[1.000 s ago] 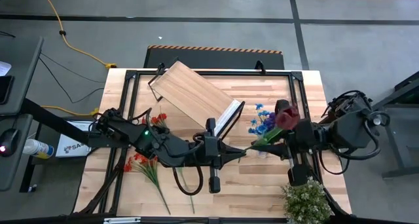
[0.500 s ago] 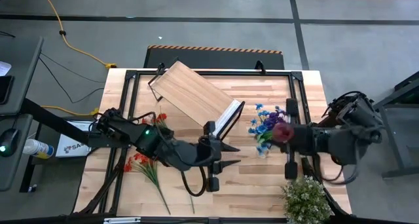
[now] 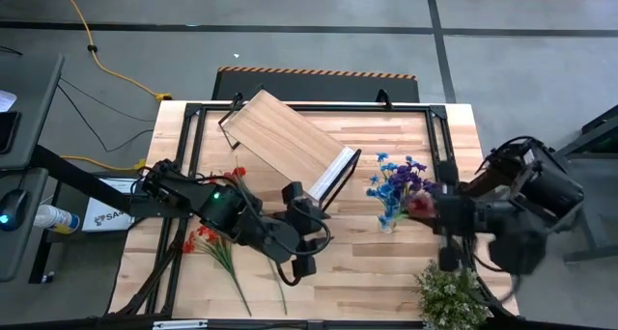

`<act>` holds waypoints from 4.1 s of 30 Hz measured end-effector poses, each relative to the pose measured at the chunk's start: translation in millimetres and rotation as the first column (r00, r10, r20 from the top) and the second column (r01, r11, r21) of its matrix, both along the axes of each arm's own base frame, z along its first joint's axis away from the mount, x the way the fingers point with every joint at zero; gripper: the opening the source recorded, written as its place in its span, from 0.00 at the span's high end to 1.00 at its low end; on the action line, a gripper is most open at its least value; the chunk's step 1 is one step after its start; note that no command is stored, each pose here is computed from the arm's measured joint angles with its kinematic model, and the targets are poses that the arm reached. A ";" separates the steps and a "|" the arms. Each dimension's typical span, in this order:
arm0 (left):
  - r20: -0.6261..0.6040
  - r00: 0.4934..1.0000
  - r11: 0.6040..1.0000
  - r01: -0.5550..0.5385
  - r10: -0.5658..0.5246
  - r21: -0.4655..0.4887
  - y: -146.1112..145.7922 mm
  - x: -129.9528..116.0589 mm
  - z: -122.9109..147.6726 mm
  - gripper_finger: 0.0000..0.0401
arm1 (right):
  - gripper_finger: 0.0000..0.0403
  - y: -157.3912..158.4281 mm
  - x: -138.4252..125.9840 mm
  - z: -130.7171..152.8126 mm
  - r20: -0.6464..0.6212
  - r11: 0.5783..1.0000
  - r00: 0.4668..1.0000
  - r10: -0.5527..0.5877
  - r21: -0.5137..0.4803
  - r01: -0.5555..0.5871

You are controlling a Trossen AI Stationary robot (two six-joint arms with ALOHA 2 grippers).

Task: Pick and place flowers into a vace then onto a shelf
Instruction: Put the dark red tulip into the right transparent vase

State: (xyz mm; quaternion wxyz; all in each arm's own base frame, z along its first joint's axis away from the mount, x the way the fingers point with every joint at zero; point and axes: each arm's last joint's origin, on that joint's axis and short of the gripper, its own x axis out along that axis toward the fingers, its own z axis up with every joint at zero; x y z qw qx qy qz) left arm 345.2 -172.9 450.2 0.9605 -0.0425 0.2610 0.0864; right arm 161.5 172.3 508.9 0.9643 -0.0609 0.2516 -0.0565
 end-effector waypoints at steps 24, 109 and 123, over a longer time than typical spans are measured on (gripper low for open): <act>-0.059 0.998 0.995 0.022 -0.027 -0.095 -1.1 -2.6 -4.5 0.46 | 1.00 86.4 -70.9 -108.2 0.008 0.992 0.997 0.083 -0.091 -0.082; -0.085 0.995 0.962 0.021 -0.046 -0.273 -4.2 -2.8 -5.4 0.46 | 0.84 -28.0 -70.1 -196.1 -0.085 0.985 0.995 -0.049 0.162 0.062; -0.086 0.995 0.961 0.023 -0.049 -0.275 -4.3 -2.8 -5.4 0.46 | 0.79 -28.0 -73.2 -196.9 -0.202 0.977 0.979 0.028 0.214 0.016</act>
